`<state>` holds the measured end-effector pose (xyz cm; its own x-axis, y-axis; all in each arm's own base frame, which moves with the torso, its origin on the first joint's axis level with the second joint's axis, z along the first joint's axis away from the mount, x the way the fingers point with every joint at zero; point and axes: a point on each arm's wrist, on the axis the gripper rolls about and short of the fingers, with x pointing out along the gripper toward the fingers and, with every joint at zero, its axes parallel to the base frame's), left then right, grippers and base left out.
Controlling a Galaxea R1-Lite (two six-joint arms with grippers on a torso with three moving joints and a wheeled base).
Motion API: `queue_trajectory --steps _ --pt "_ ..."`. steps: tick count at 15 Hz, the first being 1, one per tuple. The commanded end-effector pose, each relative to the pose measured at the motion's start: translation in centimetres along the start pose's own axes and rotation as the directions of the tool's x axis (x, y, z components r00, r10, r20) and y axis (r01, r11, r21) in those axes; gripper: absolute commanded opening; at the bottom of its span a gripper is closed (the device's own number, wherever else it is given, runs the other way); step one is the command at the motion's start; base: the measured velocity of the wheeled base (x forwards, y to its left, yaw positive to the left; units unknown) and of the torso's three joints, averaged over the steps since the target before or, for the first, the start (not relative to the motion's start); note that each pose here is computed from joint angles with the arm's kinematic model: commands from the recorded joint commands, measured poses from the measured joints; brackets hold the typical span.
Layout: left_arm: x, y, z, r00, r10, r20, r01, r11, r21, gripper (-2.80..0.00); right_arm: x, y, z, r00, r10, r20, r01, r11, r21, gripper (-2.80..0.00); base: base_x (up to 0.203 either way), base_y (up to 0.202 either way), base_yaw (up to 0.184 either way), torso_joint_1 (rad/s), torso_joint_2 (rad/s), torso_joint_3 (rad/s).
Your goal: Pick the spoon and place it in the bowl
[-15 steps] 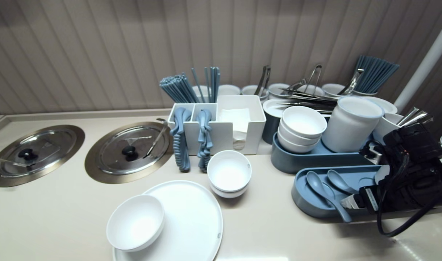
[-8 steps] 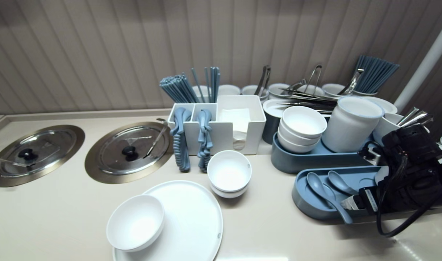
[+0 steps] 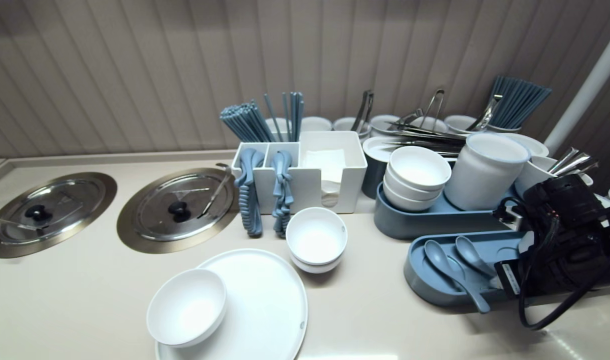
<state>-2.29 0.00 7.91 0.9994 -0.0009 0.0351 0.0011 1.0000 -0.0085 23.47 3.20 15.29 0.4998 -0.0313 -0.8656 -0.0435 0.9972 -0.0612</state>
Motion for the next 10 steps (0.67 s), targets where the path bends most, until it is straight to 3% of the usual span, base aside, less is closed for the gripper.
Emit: queue_trajectory --steps 1,6,10 --pt "0.1 0.0 -0.2 1.0 -0.001 -0.007 0.001 1.0 -0.001 -2.8 -0.1 0.1 0.0 1.0 0.004 0.002 -0.004 1.0 -0.002 -2.8 0.0 0.0 0.0 0.0 0.0 0.0" --pt "0.1 0.0 -0.2 1.0 0.001 -0.006 -0.001 1.0 -0.001 -2.8 -0.2 0.2 0.1 1.0 0.004 0.01 -0.004 1.0 0.004 -2.8 0.0 0.0 0.0 0.0 0.0 0.0" --pt "0.1 0.0 -0.2 1.0 0.001 -0.006 -0.001 1.0 -0.001 -2.8 -1.8 0.0 0.5 0.997 0.007 0.075 -0.009 0.999 0.031 -2.8 0.0 0.0 0.0 0.0 0.0 0.0"
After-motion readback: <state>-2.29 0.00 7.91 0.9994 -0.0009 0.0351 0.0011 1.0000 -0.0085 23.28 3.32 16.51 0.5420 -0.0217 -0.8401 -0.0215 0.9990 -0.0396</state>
